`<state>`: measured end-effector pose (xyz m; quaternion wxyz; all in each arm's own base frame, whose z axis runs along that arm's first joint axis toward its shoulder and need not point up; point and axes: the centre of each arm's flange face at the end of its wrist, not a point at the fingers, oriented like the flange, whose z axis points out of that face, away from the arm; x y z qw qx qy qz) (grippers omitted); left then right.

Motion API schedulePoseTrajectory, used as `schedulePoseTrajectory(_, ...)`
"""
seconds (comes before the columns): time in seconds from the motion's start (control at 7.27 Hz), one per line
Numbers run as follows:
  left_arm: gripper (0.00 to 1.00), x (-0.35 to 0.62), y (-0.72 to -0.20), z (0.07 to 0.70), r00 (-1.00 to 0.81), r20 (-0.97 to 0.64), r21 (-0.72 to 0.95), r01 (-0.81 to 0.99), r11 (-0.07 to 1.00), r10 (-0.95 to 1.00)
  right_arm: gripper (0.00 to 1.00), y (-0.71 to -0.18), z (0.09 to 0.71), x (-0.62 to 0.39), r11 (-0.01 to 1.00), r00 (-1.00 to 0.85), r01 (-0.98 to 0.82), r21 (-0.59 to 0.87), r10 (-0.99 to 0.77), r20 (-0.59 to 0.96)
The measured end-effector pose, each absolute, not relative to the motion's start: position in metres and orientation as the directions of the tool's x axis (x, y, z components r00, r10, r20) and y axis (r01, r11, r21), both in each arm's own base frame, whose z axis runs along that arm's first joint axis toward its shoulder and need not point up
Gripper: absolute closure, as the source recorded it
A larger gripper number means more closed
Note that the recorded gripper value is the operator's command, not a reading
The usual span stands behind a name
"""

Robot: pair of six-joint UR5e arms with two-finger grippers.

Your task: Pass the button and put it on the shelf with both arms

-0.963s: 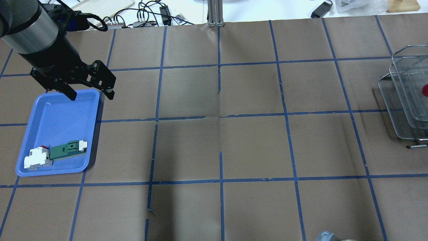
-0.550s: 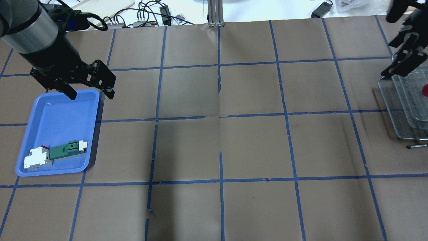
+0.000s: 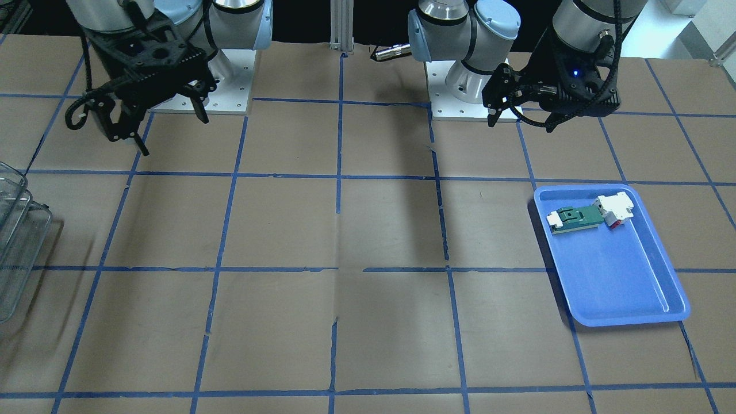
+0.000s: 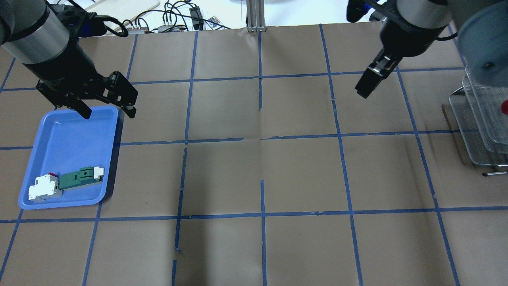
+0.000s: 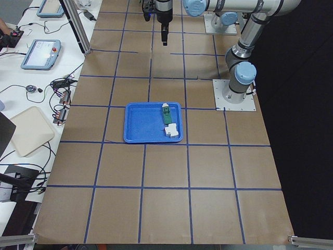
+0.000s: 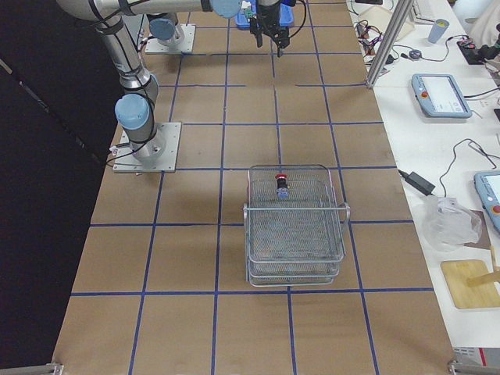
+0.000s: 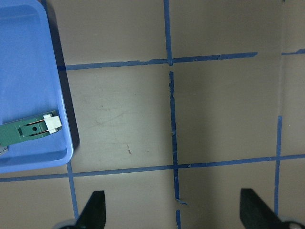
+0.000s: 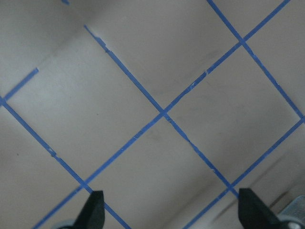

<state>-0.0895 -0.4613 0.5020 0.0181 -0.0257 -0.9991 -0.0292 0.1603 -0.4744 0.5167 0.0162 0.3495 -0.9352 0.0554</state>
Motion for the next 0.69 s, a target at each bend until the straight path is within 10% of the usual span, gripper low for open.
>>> schedulePoseTrajectory(0.69, 0.0, -0.091, -0.452, 0.512, -0.999, 0.035, 0.063, 0.043, 0.997, 0.041, 0.0, -0.503, 0.478, 0.136, 0.997, -0.998, -0.067, -0.026, -0.067, 0.004)
